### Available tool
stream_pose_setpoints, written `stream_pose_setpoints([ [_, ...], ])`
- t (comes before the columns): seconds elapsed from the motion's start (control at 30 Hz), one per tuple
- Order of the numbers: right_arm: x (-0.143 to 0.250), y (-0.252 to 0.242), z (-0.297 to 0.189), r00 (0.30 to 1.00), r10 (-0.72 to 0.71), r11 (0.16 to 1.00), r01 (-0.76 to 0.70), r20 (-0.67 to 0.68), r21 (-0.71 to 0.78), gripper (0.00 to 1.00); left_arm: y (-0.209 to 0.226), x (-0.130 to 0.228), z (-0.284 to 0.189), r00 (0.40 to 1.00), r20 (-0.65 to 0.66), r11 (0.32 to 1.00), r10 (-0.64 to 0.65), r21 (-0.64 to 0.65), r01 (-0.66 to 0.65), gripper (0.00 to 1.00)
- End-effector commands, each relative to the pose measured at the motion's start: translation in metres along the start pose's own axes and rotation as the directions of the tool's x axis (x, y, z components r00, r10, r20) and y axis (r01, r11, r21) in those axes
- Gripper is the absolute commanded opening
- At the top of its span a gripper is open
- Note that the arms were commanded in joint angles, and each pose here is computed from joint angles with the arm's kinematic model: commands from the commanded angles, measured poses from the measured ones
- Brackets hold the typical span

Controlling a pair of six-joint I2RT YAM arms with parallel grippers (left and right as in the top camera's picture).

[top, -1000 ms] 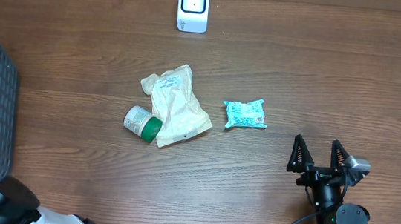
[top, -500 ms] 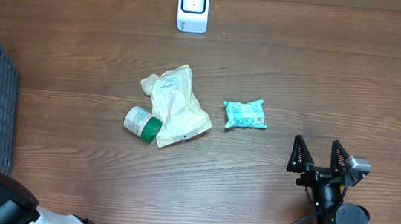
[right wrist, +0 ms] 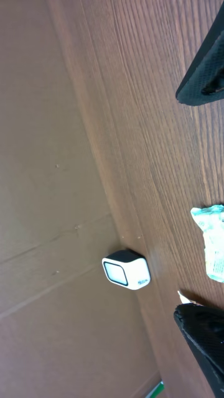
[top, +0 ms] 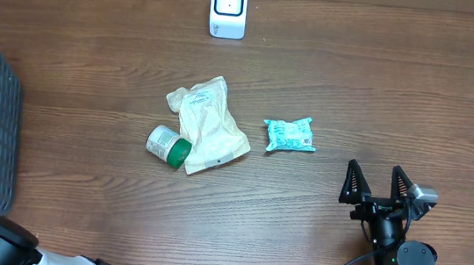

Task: Scan the item barcode
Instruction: 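Reach the left gripper into the basket and grasp the small green packet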

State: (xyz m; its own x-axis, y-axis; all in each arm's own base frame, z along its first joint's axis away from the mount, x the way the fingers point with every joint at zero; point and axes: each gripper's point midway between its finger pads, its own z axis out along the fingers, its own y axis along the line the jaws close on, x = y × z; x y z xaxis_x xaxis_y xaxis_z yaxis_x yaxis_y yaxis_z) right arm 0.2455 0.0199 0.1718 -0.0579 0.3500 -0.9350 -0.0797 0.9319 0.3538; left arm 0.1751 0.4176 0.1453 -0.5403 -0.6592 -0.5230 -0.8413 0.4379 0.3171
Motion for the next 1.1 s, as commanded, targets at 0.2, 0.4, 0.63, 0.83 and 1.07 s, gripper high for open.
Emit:
stream_pose_setpoints([
  [0.2, 0.002, 0.001, 0.0, 1.0, -0.004, 1.0, 0.004, 0.002, -0.008, 1.0, -0.011, 0.025, 0.036, 0.992, -0.084, 0.993, 0.094, 0.073, -0.088, 0.94],
  [0.4, 0.002, 0.001, 0.0, 1.0, -0.004, 1.0, 0.004, 0.002, -0.008, 1.0, -0.008, 0.02, 0.047, 0.994, -0.07, 0.996, 0.087, 0.042, -0.084, 0.93],
  [0.63, 0.002, 0.001, 0.0, 1.0, -0.004, 1.0, 0.004, 0.002, -0.008, 1.0, -0.003, 0.017, 0.056, 0.996, -0.053, 0.997, 0.073, 0.026, -0.071, 0.93],
  [0.83, 0.002, 0.001, 0.0, 1.0, -0.004, 1.0, 0.004, 0.002, -0.009, 1.0, -0.01, 0.027, 0.078, 0.993, -0.086, 0.996, 0.081, 0.031, -0.078, 0.91],
  [1.07, 0.002, 0.001, 0.0, 1.0, -0.004, 1.0, 0.004, 0.002, -0.008, 1.0, -0.012, 0.024, 0.093, 0.995, -0.067, 0.997, 0.075, 0.02, -0.074, 0.71],
])
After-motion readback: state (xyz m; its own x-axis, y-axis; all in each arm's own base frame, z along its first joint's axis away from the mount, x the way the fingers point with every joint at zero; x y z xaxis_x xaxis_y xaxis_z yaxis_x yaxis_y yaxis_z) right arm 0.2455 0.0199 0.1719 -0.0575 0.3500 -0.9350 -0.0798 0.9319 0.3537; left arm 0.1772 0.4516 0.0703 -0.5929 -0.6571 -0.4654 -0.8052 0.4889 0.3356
